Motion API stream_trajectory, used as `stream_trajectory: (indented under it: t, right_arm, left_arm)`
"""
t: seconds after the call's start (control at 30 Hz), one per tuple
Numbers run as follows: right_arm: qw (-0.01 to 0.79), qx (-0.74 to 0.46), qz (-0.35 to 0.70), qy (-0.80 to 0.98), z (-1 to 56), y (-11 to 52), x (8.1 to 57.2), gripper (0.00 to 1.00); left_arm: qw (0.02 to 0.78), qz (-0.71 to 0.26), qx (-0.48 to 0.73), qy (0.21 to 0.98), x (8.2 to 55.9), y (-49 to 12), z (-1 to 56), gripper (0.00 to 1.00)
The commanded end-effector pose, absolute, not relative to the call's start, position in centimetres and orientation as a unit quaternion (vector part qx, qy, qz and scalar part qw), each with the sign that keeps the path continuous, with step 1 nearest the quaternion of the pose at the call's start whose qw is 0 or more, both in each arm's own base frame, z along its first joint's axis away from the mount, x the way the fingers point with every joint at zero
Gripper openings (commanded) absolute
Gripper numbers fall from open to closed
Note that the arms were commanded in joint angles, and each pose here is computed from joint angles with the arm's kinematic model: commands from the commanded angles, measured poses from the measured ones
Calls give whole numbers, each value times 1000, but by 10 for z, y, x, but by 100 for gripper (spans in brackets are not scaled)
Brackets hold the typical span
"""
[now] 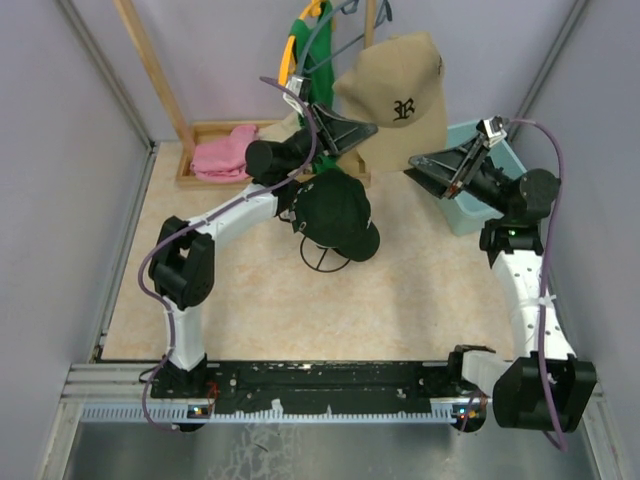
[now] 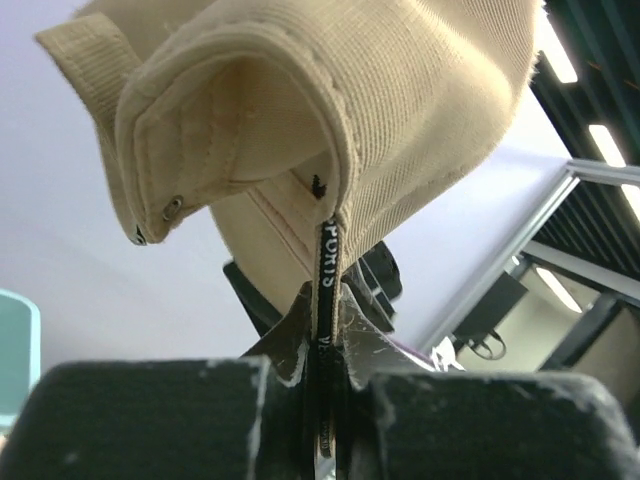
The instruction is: Stack the hats
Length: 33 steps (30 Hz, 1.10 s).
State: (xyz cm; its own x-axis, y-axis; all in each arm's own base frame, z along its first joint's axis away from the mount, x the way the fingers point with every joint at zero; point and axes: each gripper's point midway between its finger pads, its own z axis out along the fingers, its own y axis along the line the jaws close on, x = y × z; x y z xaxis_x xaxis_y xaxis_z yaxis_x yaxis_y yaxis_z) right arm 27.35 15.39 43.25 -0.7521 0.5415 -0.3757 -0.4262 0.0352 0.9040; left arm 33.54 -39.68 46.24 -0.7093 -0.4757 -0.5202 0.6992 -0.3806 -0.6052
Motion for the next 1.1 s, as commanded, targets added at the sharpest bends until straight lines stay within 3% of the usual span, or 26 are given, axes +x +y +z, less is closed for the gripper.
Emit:
stream_trajectory:
  t: [0.0,0.27,0.6,1.07]
  right_arm:
    - [393,35,726,563,464,150,251,51]
    - [446,77,724,521,456,138,257,49]
    - [456,91,670,578,427,138,274,49]
    - [511,93,666,535,441,126,299,50]
  left_arm:
    - [468,-798,107,364,337,-387,494,0]
    - [525,-776,63,345,335,-385,503,0]
    - [519,-788,33,329,331,-373,511,0]
    - [498,-804,9,324,324,-374,504,0]
